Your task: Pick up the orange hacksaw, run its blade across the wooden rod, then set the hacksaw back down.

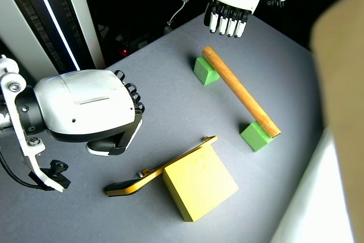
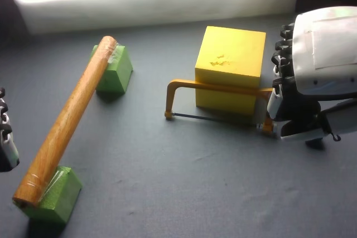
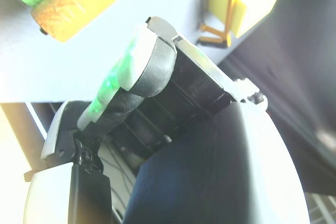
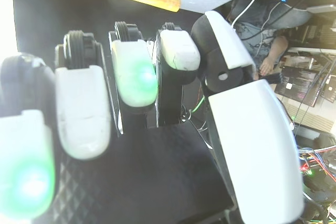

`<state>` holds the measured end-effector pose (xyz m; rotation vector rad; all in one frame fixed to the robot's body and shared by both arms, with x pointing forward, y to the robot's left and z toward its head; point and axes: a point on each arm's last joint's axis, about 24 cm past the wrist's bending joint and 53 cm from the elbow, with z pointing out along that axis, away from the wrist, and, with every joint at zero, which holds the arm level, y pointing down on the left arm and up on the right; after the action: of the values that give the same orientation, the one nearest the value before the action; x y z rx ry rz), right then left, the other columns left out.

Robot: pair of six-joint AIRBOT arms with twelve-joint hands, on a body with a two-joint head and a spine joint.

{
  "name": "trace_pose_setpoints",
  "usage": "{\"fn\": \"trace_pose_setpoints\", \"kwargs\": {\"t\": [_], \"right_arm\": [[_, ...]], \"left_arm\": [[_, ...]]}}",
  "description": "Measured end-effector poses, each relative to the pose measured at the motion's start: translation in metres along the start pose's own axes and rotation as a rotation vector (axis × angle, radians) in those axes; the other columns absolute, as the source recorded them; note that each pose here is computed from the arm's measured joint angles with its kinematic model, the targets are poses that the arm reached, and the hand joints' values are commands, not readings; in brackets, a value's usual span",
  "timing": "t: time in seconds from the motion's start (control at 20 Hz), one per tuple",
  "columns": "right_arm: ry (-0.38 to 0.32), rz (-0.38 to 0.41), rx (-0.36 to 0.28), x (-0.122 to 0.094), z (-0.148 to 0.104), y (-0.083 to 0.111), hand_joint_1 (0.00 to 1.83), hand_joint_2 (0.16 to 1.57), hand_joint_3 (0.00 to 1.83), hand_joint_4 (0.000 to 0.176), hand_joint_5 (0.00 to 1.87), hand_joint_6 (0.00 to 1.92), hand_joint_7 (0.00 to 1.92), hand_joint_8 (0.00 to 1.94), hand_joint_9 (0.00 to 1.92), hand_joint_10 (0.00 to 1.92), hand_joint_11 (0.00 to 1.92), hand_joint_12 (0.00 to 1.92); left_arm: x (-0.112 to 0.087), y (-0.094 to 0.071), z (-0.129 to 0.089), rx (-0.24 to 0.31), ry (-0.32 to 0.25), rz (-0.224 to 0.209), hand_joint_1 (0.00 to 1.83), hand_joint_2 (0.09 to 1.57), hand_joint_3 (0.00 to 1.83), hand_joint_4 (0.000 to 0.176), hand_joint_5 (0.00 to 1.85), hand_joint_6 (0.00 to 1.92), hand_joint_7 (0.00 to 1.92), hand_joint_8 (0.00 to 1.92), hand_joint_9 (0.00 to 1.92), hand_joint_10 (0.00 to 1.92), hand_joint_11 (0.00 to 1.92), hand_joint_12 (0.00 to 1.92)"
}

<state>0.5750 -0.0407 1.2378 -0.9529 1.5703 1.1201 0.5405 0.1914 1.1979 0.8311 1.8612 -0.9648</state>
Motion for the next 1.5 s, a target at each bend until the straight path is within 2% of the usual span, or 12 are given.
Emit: {"fn": "trace_pose_setpoints", "kwargs": {"t": [0.05,0.4,0.6,0.75,0.85,0.9,1.0,1.1,1.2,1.3,1.35,1.5], "right_arm": [[0.001,-0.004,0.001,0.0,0.0,0.0,0.06,1.01,0.02,0.0,0.0,0.0,0.0,0.0,0.02,0.0,0.0,0.19],[-0.012,0.037,0.013,0.0,-0.004,-0.003,0.09,1.0,0.0,0.0,0.0,0.0,0.0,0.0,0.01,0.0,0.0,0.19],[-0.063,0.13,0.071,-0.003,-0.026,-0.019,0.17,0.98,0.0,0.0,0.0,0.0,0.03,0.0,0.04,0.01,0.0,0.26],[-0.086,0.161,0.145,-0.005,-0.054,-0.035,0.22,0.98,0.0,0.0,0.0,0.0,0.03,0.0,0.05,0.0,0.0,0.29],[-0.109,0.282,0.198,0.006,-0.075,-0.045,0.31,1.0,0.0,0.0,0.03,0.0,0.05,0.0,0.07,0.0,0.0,0.37],[-0.128,0.313,0.226,0.009,-0.084,-0.051,0.34,1.02,0.01,0.0,0.01,0.0,0.04,0.0,0.06,0.0,0.0,0.35],[-0.159,0.379,0.287,0.014,-0.1,-0.064,0.51,1.05,0.01,0.0,0.01,0.0,0.02,0.0,0.05,0.0,0.0,0.34],[-0.197,0.474,0.329,0.014,-0.114,-0.074,0.64,1.06,0.01,0.0,0.01,0.0,0.01,0.0,0.03,0.0,0.0,0.28],[-0.24,0.651,0.368,0.021,-0.123,-0.086,0.76,1.06,0.0,0.0,0.03,0.01,0.02,0.0,0.05,0.01,0.0,0.33],[-0.279,0.809,0.414,0.034,-0.132,-0.098,0.82,1.11,0.01,0.0,0.03,0.0,0.01,0.0,0.04,0.0,0.0,0.27],[-0.342,1.054,0.444,0.055,-0.133,-0.11,0.89,1.13,0.01,0.0,0.03,0.0,0.0,0.0,0.04,0.0,0.0,0.28],[-0.359,1.174,0.431,0.066,-0.126,-0.115,0.95,1.12,0.0,0.0,0.05,0.0,0.02,0.0,0.07,0.0,0.0,0.35]], "left_arm": [[-0.002,0.001,0.0,-0.004,-0.005,0.005,0.0,1.13,0.01,0.0,0.04,0.01,0.05,0.0,0.05,0.01,0.0,0.24],[-0.004,0.003,-0.002,-0.007,-0.012,0.008,0.03,1.13,0.0,0.0,0.05,0.0,0.05,0.0,0.06,0.0,0.0,0.24],[-0.011,0.012,-0.009,-0.024,-0.039,-0.001,0.02,1.13,0.0,0.0,0.04,0.0,0.06,0.0,0.06,0.0,0.0,0.27],[-0.01,0.012,-0.01,-0.025,-0.034,0.027,0.07,1.12,0.0,0.0,0.07,0.0,0.08,0.0,0.07,0.0,0.0,0.26],[-0.01,0.004,-0.01,0.006,-0.033,0.052,0.07,1.13,0.0,0.0,0.06,0.0,0.07,0.0,0.07,0.0,0.0,0.24],[-0.011,-0.001,-0.01,0.029,-0.042,0.095,0.08,1.13,0.0,0.0,0.07,0.0,0.07,0.0,0.08,0.0,0.0,0.26],[-0.017,-0.012,-0.011,0.072,-0.072,0.104,0.03,1.14,0.0,0.0,0.04,0.0,0.04,0.0,0.06,0.0,0.0,0.21],[-0.015,-0.018,-0.013,0.104,-0.065,0.106,0.07,1.14,0.0,0.0,0.06,0.0,0.06,0.0,0.06,0.0,0.0,0.22],[-0.008,-0.011,-0.017,0.087,-0.036,0.116,0.09,1.14,0.0,0.0,0.07,0.0,0.07,0.0,0.07,0.0,0.0,0.25],[-0.005,-0.005,-0.022,0.073,-0.025,0.103,0.09,1.13,0.0,0.0,0.07,0.0,0.08,0.0,0.08,0.0,0.0,0.29],[0.016,-0.006,-0.026,0.088,0.047,0.087,0.09,1.13,0.0,0.0,0.07,0.0,0.07,0.0,0.08,0.0,0.0,0.3],[0.026,-0.007,-0.027,0.096,0.079,0.066,0.06,1.15,0.0,0.0,0.03,0.0,0.05,0.0,0.05,0.0,0.0,0.21]]}}
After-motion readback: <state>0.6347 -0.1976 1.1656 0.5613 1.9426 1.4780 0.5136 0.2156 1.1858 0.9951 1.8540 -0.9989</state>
